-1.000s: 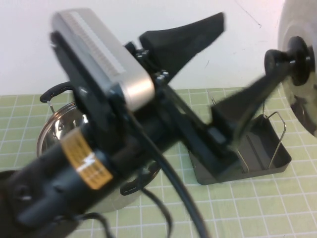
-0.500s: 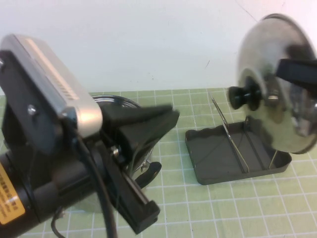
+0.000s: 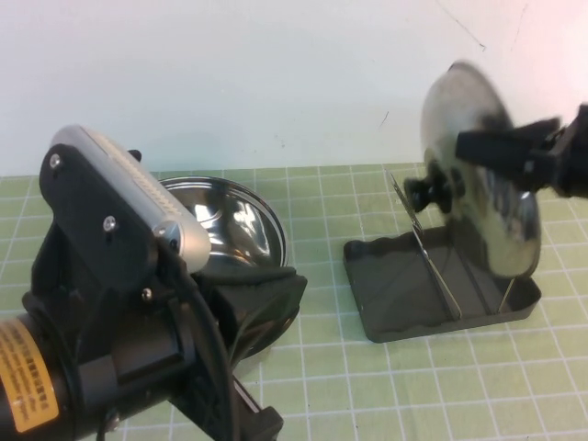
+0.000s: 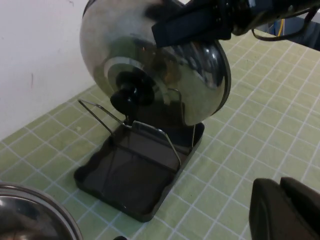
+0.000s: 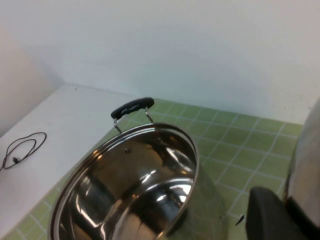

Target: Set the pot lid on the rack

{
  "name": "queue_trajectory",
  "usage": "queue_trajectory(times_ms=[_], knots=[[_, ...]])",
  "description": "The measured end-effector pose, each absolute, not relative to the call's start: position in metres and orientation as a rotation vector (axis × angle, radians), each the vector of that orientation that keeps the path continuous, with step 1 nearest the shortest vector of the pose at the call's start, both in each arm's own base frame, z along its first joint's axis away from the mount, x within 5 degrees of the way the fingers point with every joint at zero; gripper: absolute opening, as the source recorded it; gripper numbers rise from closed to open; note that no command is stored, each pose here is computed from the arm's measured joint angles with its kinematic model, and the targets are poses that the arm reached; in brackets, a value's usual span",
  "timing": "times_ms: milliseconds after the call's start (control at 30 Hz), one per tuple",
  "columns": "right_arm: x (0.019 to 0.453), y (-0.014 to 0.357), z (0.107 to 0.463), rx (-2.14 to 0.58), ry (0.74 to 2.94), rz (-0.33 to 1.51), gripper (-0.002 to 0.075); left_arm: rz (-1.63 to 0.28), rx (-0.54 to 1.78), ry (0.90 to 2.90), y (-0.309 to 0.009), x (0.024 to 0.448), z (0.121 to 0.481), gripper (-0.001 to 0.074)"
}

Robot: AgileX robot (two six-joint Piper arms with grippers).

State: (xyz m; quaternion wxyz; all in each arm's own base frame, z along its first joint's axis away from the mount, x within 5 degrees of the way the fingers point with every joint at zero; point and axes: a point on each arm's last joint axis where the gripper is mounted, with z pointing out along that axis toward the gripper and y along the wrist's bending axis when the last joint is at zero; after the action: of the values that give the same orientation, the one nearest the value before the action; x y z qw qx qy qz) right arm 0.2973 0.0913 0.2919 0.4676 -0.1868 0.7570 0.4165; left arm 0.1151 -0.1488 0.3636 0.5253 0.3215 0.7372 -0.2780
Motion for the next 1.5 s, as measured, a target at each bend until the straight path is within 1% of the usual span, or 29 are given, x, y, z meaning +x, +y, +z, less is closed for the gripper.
queue_trajectory(times_ms=[100,300,400,567,633,667,733,800,867,900,1000,1067,1133,1200,1300,1367,1400,1467,1500], knots=[[0.306,0.093,0.274,-0.47,1.893,1.056,0.0062,-0.662,0.771,1.776,-0.148,0.115,0.363,0.0002],[0.317,0.096,0.25,-0.505,1.926,1.065,0.0062,-0.66,0.772,1.788,-0.148,0.115,0.362,0.0001],[0.318,0.097,0.248,-0.512,1.918,1.075,0.0062,-0.651,0.778,1.806,-0.148,0.115,0.36,0.0001],[0.318,0.097,0.248,-0.59,1.878,1.019,0.0062,-0.651,0.78,1.826,-0.147,0.114,0.358,0.0001],[0.318,0.097,0.248,-0.595,1.876,1.006,0.008,-0.65,0.781,1.827,-0.147,0.114,0.358,0.0001],[0.319,0.096,0.247,-0.594,1.88,0.997,0.0114,-0.649,0.781,1.829,-0.147,0.114,0.358,0.0001],[0.32,0.096,0.245,-0.591,1.887,0.982,0.0221,-0.648,0.782,1.831,-0.147,0.114,0.358,0.0001],[0.32,0.095,0.245,-0.598,1.885,0.965,0.0369,-0.646,0.784,1.835,-0.147,0.114,0.358,0.0001],[0.321,0.094,0.245,-0.618,1.873,0.947,0.0479,-0.629,0.794,1.838,-0.146,0.114,0.357,0.0001],[0.322,0.094,0.247,-0.626,1.862,0.941,0.0519,-0.614,0.804,1.843,-0.146,0.114,0.356,0.0002],[0.327,0.085,0.259,-0.619,1.824,0.909,0.0571,-0.556,0.837,1.852,-0.144,0.115,0.353,0.0001],[0.328,0.077,0.272,-0.611,1.788,0.876,0.058,-0.512,0.86,1.846,-0.142,0.116,0.353,0.0001],[0.329,0.068,0.29,-0.609,1.735,0.842,0.0585,-0.446,0.893,1.827,-0.14,0.118,0.352,0.0001],[0.327,0.06,0.307,-0.59,1.697,0.819,0.0587,-0.335,0.937,1.796,-0.137,0.121,0.352,0.0001],[0.322,0.048,0.334,-0.566,1.636,0.799,0.0561,-0.145,0.934,1.804,-0.126,0.129,0.35,0.0001],[0.314,0.044,0.352,-0.595,1.597,0.786,0.0497,0.01,0.868,1.849,-0.115,0.135,0.349,0.0],[0.308,0.044,0.361,-0.63,1.585,0.773,0.0447,0.082,0.807,1.882,-0.107,0.137,0.349,0.0],[0.297,0.045,0.374,-0.725,1.591,0.738,0.0324,0.195,0.679,1.942,-0.094,0.14,0.349,0.0],[0.289,0.046,0.38,-0.783,1.605,0.721,0.0242,0.239,0.596,1.971,-0.086,0.139,0.35,0.0]])
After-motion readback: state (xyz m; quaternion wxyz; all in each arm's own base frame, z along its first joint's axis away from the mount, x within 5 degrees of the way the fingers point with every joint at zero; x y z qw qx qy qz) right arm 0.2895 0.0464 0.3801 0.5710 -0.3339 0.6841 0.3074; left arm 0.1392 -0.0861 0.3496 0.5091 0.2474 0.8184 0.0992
